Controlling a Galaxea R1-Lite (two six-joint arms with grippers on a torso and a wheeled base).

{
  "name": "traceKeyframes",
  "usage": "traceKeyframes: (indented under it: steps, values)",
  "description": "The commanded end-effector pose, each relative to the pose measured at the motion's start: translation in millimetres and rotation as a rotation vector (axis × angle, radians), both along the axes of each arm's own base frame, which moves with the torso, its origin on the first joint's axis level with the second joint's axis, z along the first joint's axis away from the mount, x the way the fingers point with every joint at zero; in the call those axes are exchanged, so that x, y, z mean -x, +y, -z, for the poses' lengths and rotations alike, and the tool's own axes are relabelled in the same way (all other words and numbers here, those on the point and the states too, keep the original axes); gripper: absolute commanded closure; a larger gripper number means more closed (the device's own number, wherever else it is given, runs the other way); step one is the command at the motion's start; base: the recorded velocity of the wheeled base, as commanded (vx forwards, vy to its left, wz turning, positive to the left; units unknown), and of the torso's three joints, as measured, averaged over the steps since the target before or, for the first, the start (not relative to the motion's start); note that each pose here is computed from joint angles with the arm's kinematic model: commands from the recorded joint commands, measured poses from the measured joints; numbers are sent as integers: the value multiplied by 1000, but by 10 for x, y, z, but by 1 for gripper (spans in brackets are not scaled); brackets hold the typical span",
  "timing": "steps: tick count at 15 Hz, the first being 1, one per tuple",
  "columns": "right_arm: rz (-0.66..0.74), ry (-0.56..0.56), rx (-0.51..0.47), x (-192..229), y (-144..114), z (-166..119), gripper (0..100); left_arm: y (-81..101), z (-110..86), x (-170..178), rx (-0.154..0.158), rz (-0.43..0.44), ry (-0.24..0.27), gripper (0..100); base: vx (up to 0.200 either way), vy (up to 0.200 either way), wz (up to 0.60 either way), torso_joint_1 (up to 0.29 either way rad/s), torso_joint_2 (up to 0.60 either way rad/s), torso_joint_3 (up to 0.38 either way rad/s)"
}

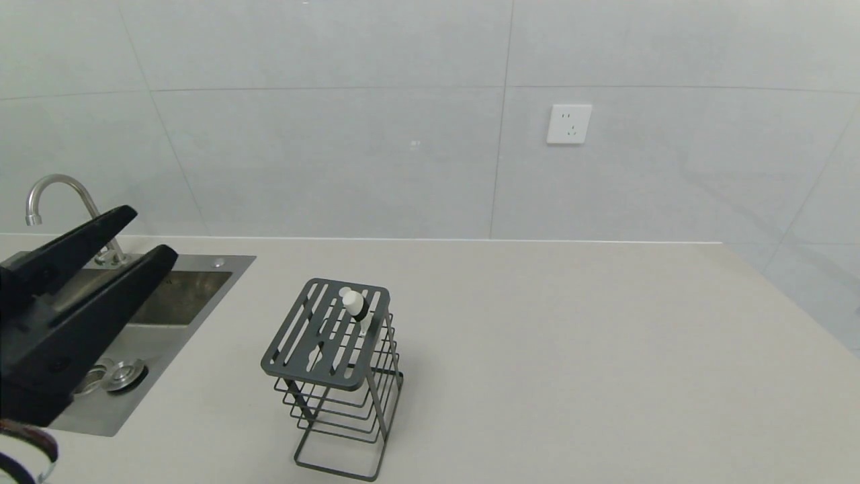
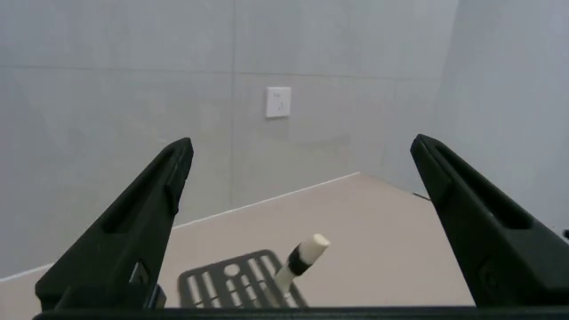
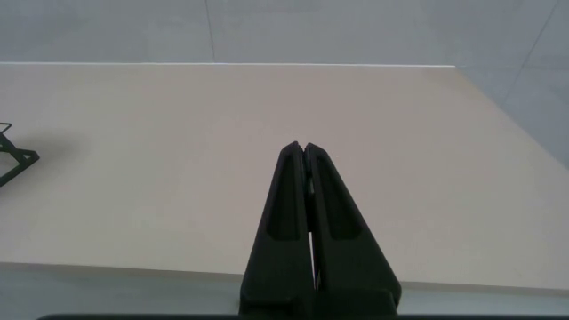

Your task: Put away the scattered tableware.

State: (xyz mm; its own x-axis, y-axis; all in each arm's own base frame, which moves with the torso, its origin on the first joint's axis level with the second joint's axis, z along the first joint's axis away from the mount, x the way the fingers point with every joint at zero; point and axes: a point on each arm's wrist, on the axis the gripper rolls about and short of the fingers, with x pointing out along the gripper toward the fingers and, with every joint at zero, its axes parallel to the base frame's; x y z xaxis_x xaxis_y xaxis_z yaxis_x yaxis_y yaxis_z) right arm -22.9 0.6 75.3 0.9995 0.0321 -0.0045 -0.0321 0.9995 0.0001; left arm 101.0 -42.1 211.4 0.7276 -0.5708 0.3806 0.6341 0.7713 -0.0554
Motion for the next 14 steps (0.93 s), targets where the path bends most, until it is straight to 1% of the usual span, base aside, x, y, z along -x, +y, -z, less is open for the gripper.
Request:
traceKeyframes:
  steps: [1,2,3,4,6,7,8,9,10,11,12,13,14]
  values:
    - [0,2,0,-1,0,0,100,153,141,249,-6,-83,-31,0,0,0,0,0,0,0]
    - [0,2,2,-1,0,0,100,213,230,430,-3,-102,-60,0,0,0,0,0,0,0]
    - [0,2,2,-1,0,0,100,251,217,546,10,-121,-100,0,0,0,0,0,0,0]
    - [0,2,2,-1,0,0,100,297,219,729,26,-145,-157,0,0,0,0,0,0,0]
    - [0,2,2,-1,0,0,100,349,316,1002,34,-183,-202,0,0,0,0,0,0,0]
    - [0,2,2,-1,0,0,100,364,385,1103,36,-186,-206,0,0,0,0,0,0,0]
    - [1,0,2,-1,0,-1,100,390,612,1296,23,-185,-184,0,0,0,0,0,0,0]
    - [1,0,2,-1,0,-1,100,396,702,1344,13,-186,-169,0,0,0,0,0,0,0]
    - [1,0,2,-1,0,-1,100,391,721,1316,-17,-209,-146,0,0,0,0,0,0,0]
    - [1,0,2,-1,0,-1,100,383,735,1310,-22,-239,-136,0,0,0,0,0,0,0]
    - [1,0,2,-1,0,-1,100,366,807,1277,-42,-290,-64,0,0,0,0,0,0,0]
    - [1,0,0,-1,0,-1,100,353,931,1286,-51,-335,9,0,0,0,0,0,0,0]
    - [1,0,2,-1,0,-1,100,352,1112,1280,-86,-350,131,0,0,0,0,0,0,0]
